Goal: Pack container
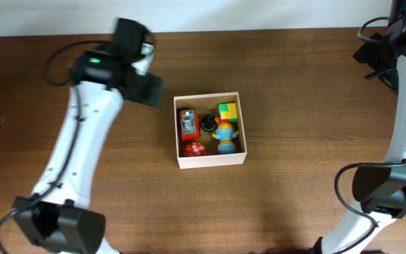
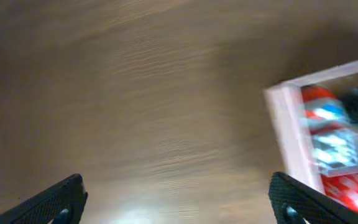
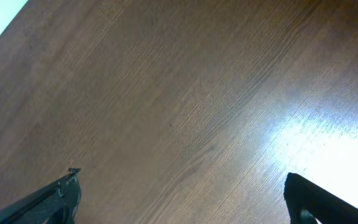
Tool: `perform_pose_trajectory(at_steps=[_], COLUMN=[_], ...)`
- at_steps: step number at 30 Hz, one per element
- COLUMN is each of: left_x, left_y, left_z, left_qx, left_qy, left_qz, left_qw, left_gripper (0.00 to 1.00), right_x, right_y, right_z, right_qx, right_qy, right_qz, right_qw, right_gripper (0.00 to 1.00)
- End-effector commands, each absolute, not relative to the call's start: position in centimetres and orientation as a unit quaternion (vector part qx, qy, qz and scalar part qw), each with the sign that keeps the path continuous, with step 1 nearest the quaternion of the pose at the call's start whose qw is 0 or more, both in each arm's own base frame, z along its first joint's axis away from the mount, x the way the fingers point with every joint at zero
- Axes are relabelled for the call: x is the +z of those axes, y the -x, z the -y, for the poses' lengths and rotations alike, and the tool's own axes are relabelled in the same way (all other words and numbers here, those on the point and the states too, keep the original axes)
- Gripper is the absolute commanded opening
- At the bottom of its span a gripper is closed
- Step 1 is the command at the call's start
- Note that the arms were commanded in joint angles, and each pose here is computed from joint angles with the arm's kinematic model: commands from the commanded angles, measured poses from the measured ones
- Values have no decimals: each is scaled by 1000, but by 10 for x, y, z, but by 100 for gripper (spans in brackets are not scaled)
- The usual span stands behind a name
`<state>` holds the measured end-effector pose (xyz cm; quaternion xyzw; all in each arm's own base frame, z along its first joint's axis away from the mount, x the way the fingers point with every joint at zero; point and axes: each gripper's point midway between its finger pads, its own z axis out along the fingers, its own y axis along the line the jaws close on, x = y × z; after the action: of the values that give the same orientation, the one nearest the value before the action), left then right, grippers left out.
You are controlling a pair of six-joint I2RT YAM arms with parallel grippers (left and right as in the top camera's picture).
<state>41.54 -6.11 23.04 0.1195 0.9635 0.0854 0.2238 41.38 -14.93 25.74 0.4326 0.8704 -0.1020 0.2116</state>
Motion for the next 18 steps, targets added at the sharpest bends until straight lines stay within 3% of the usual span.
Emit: perform_pose_trajectory(at_steps=[1,10,18], left_x=[246,245,245], left_y=[-419,-418,-418], left_z=[21,-42,-44], left_qx=[63,62,62], left_qy=[-27,50,53], left_qz=[-968,-968,-968], left_qw=[243,239,239], left_gripper=[99,99,99], right_x=[268,268,268], right_y=[-413,-413,-413], right_z=[151,151,151], right_qx=[-100,-100,-100], right_qy=[-440,-440,-440], right_qz=[-863,-863,-863], right_qw=[227,227,227], right_gripper=[99,99,99])
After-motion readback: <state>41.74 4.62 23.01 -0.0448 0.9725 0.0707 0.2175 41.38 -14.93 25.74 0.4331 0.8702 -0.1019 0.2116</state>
